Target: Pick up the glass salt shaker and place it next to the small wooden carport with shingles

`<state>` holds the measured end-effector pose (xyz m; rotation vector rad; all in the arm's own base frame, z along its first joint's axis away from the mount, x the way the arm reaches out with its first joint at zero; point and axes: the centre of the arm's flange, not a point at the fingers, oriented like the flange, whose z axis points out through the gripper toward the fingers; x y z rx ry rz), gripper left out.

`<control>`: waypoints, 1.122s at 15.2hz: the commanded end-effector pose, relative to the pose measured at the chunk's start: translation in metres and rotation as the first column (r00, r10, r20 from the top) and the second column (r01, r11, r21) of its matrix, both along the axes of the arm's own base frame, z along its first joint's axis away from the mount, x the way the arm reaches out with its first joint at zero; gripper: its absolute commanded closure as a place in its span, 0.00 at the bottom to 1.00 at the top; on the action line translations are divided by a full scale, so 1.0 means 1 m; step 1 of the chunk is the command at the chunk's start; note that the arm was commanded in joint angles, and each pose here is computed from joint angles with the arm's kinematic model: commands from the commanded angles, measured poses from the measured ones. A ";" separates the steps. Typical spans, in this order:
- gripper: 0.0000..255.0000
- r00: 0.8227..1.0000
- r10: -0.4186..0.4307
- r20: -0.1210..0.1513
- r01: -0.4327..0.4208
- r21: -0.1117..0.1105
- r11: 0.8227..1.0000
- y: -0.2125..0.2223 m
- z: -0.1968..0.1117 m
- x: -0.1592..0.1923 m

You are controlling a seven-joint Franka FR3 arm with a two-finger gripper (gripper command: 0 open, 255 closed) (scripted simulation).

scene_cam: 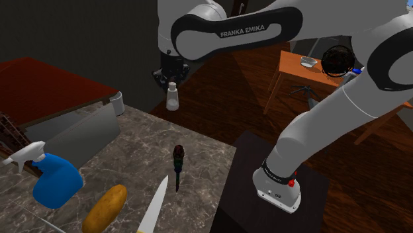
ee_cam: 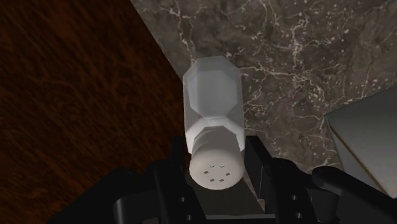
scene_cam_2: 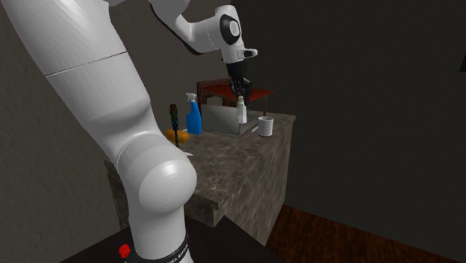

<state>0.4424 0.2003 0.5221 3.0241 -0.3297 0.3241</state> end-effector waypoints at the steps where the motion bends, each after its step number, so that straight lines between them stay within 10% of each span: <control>1: 1.00 1.000 0.000 0.000 0.000 0.000 1.000 -0.001 0.011 -0.002; 17: 1.00 1.000 0.000 0.000 0.000 0.000 1.000 -0.001 0.096 -0.002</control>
